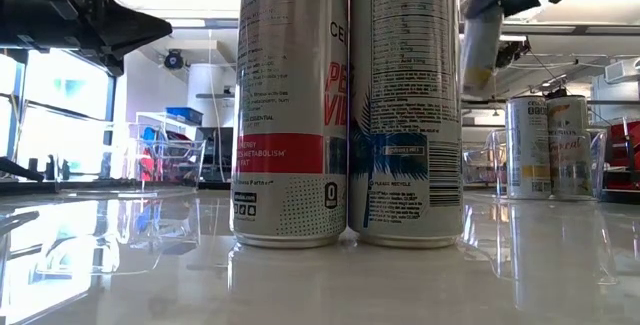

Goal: Sort soda cans
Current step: Put the yellow soda can into the top right transparent bin

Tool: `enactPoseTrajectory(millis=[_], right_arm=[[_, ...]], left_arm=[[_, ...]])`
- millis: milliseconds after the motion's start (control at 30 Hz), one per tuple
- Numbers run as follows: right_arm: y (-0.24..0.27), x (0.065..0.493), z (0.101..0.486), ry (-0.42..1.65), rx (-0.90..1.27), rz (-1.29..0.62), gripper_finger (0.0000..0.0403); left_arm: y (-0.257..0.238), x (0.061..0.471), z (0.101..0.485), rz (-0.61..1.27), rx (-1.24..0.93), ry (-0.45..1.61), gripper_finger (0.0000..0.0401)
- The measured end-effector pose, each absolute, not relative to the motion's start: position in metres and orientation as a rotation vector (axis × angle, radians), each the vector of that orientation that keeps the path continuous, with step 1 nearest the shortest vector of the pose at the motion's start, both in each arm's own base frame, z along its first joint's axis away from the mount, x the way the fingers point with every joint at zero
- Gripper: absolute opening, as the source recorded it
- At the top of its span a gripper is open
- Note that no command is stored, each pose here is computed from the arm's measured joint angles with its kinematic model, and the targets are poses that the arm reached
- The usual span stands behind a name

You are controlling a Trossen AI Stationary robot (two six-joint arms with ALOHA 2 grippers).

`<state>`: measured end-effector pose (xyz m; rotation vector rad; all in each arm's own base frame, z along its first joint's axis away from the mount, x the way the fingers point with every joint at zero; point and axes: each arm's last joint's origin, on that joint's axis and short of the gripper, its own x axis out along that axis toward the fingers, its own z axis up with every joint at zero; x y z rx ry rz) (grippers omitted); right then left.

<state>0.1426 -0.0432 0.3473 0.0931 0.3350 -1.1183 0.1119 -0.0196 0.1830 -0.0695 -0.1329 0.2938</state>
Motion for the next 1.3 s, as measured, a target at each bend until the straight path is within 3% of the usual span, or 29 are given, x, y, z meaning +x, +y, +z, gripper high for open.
enactPoseTrajectory(millis=[600,1300], right_arm=[[-0.122,0.121,0.307,0.735,0.346,-1.397,0.0238],[-0.119,0.106,0.240,0.720,0.485,-1.501,0.0238]], left_arm=[[-0.020,0.112,0.183,0.293,-0.062,-0.131,0.0000],[-0.021,0.112,0.183,0.261,-0.062,-0.133,0.0000]])
